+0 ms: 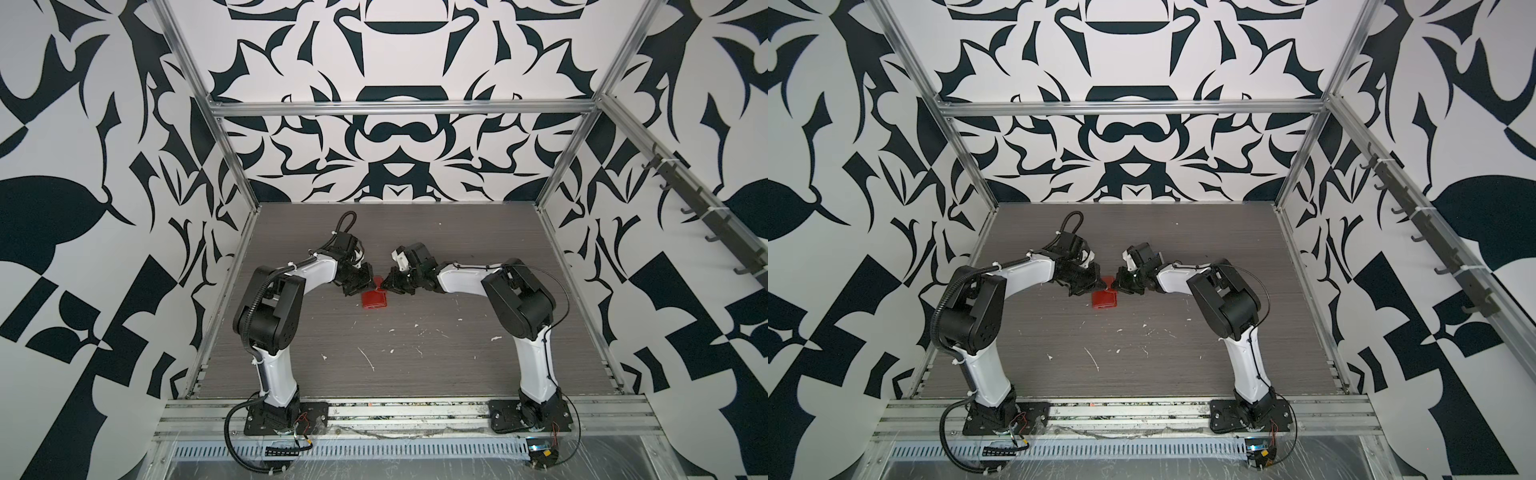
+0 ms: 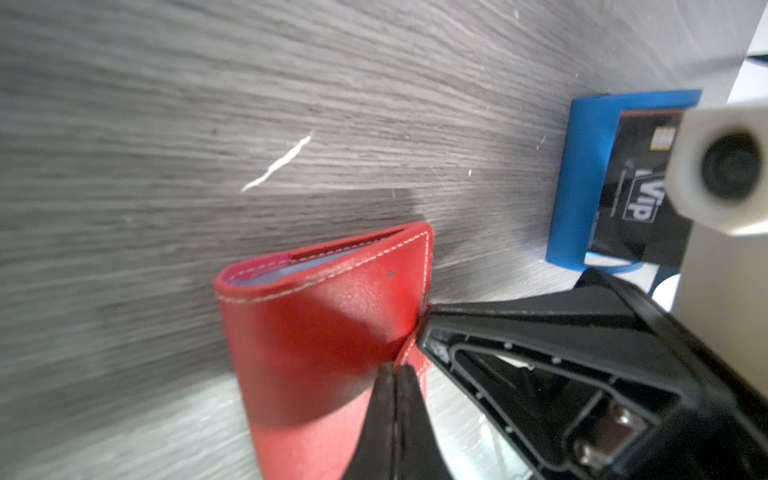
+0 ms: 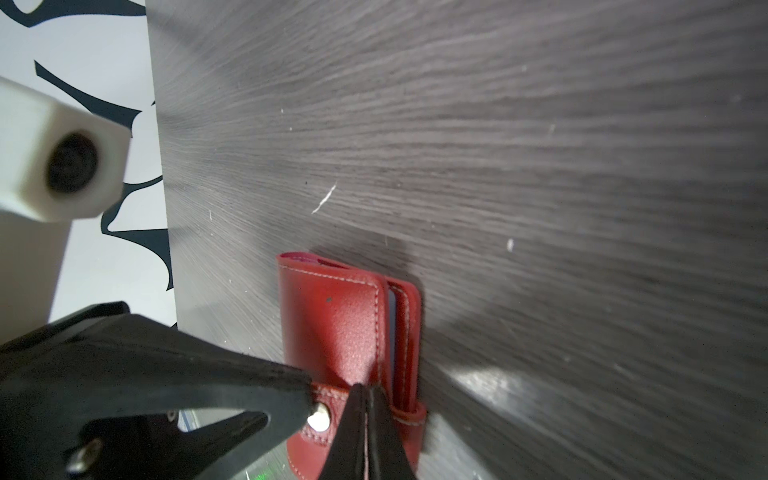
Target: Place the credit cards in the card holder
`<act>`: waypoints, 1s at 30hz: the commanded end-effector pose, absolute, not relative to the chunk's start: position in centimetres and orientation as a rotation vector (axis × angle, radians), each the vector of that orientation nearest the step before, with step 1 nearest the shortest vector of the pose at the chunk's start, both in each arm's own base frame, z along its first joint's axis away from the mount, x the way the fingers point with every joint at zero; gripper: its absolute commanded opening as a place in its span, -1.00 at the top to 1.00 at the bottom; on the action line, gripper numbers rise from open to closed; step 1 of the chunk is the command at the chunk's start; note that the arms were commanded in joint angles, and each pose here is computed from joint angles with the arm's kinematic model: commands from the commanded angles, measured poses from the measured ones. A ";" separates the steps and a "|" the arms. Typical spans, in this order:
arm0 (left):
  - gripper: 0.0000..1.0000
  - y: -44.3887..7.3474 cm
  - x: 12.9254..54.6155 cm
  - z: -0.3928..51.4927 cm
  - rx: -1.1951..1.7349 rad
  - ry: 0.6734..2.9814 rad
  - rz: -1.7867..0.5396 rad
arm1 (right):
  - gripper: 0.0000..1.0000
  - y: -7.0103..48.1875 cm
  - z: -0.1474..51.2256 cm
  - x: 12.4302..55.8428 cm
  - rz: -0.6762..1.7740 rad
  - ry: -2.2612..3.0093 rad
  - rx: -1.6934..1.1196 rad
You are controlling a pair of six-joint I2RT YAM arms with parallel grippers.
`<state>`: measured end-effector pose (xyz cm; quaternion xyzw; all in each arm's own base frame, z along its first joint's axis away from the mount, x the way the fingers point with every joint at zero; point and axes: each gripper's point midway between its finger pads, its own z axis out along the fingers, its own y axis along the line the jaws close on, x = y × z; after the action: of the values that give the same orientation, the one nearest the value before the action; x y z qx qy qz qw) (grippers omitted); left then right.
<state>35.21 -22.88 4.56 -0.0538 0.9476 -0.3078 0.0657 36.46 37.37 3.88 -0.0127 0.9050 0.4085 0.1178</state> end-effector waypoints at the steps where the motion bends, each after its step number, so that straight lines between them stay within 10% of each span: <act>1: 1.00 -23.2 35.3 4.7 -0.159 2.857 -0.949 | 0.82 37.7 3.8 36.2 1.190 2.665 -0.060; 30: 1.00 -21.3 33.5 1.3 0.005 3.007 -0.517 | 0.77 37.5 2.6 35.6 1.078 2.752 -0.122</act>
<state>35.12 -22.68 3.79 -0.0091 0.9699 -0.2295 0.0805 36.40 37.56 3.70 -0.0318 0.9163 0.3852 0.1052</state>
